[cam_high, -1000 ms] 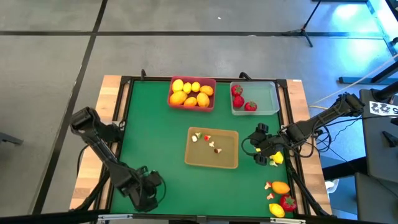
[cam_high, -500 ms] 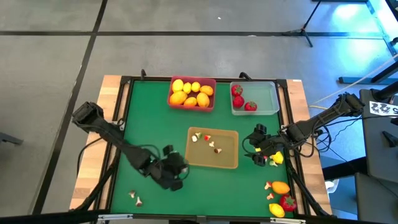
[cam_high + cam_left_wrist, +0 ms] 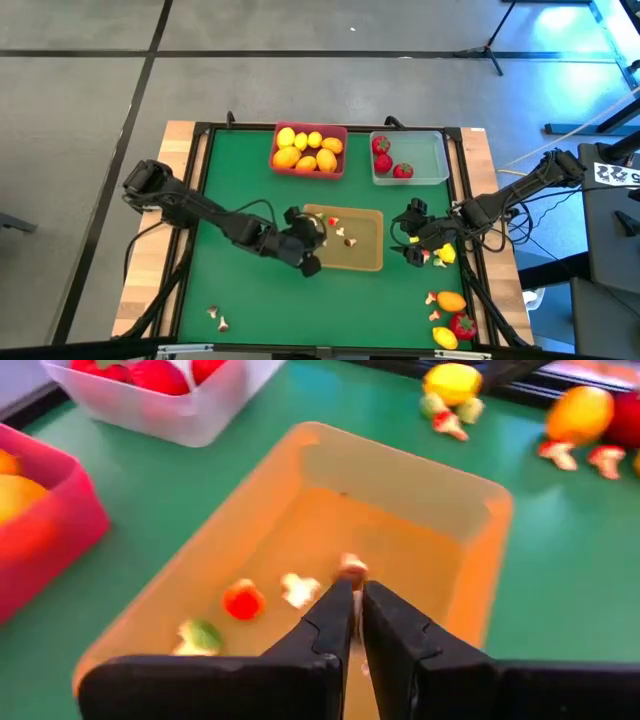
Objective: Sort produce into baskets
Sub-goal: Put the brown mushroom into the orange bin
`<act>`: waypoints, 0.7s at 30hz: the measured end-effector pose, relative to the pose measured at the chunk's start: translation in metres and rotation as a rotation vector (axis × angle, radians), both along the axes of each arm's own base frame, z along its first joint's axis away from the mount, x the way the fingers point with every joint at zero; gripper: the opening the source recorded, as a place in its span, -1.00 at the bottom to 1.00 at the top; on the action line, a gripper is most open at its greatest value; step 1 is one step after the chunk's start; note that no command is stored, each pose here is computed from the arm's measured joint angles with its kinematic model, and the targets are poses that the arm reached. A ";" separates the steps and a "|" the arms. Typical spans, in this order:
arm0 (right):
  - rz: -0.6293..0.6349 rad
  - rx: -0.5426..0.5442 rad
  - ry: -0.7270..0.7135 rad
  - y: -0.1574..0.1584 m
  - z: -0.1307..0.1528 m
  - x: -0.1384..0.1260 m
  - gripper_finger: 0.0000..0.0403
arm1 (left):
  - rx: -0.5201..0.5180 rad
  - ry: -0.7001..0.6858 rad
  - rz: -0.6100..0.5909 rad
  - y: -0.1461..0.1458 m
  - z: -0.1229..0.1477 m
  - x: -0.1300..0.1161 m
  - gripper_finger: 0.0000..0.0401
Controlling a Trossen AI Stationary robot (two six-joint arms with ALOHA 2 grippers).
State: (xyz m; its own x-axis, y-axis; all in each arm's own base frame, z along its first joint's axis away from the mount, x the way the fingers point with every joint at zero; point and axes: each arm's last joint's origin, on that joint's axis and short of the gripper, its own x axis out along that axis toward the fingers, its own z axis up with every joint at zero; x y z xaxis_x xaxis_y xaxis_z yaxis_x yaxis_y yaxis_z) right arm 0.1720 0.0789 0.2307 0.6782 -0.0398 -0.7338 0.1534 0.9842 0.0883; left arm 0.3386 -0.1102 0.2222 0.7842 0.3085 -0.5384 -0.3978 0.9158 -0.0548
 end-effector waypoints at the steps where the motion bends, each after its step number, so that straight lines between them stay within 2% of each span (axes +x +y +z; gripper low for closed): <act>1: 0.000 -0.002 0.000 0.000 0.000 0.000 0.98 | 0.003 0.002 0.012 0.004 0.000 0.002 -0.87; 5: -0.013 -0.045 -0.014 -0.001 0.000 0.000 0.98 | -0.007 0.001 0.054 0.019 -0.002 0.007 -0.64; 14: -0.002 -0.055 -0.013 -0.001 0.000 0.000 0.98 | -0.101 0.031 -0.037 0.022 -0.003 0.009 0.12; 17: -0.002 -0.055 -0.013 -0.001 0.000 0.000 0.98 | -0.165 0.045 -0.112 0.012 -0.004 0.007 0.23; 21: 0.000 -0.055 -0.012 -0.001 0.000 0.000 0.98 | -0.275 0.090 -0.206 -0.007 -0.006 0.001 0.26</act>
